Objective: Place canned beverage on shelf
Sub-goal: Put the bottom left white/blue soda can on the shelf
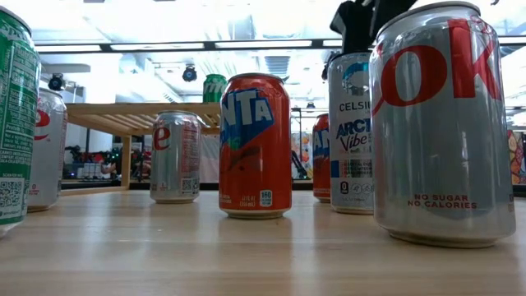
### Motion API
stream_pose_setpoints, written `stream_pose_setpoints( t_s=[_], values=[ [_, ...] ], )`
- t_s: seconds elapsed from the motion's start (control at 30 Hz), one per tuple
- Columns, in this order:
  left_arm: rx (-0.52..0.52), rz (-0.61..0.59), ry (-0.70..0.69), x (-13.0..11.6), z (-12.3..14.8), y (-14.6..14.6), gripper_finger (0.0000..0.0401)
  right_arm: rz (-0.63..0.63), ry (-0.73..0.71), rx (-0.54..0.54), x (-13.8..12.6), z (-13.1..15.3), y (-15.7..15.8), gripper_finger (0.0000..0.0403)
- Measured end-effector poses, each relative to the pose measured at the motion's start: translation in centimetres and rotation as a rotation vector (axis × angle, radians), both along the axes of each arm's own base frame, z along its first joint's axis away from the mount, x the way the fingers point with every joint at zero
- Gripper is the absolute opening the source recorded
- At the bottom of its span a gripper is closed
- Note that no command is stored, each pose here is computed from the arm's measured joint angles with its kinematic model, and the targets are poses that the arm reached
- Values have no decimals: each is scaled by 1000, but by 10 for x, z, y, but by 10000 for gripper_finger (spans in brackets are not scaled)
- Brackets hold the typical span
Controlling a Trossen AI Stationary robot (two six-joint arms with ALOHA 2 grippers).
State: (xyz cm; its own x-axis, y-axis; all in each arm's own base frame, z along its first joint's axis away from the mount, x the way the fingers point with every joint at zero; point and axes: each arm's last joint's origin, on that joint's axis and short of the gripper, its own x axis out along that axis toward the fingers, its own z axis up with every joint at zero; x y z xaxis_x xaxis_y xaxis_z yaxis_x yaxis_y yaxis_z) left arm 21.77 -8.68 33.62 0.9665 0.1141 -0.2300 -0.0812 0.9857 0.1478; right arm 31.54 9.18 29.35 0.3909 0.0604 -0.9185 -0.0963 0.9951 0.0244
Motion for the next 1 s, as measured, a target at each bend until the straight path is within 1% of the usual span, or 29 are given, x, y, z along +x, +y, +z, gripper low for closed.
stream_pose_setpoints(
  t_s=[0.13, 0.47, 0.67, 0.8, 1.0],
  values=[
    [7, 8, -1, 0, 0, 0, 0, -39, 44, 3, 3, -9, 1, 369],
    [24, 19, -1, -1, 0, 1, 0, -48, 108, -14, 15, -30, 4, 368],
    [61, 31, 1, -1, 1, 2, 0, -73, 111, -8, 19, -36, 4, 361],
    [90, 43, 8, -1, 0, 2, 0, -116, 115, 5, 20, -37, 1, 330],
    [126, 73, 10, -1, 0, 3, 0, -136, 119, 21, 21, -35, -4, 243]
  ],
)
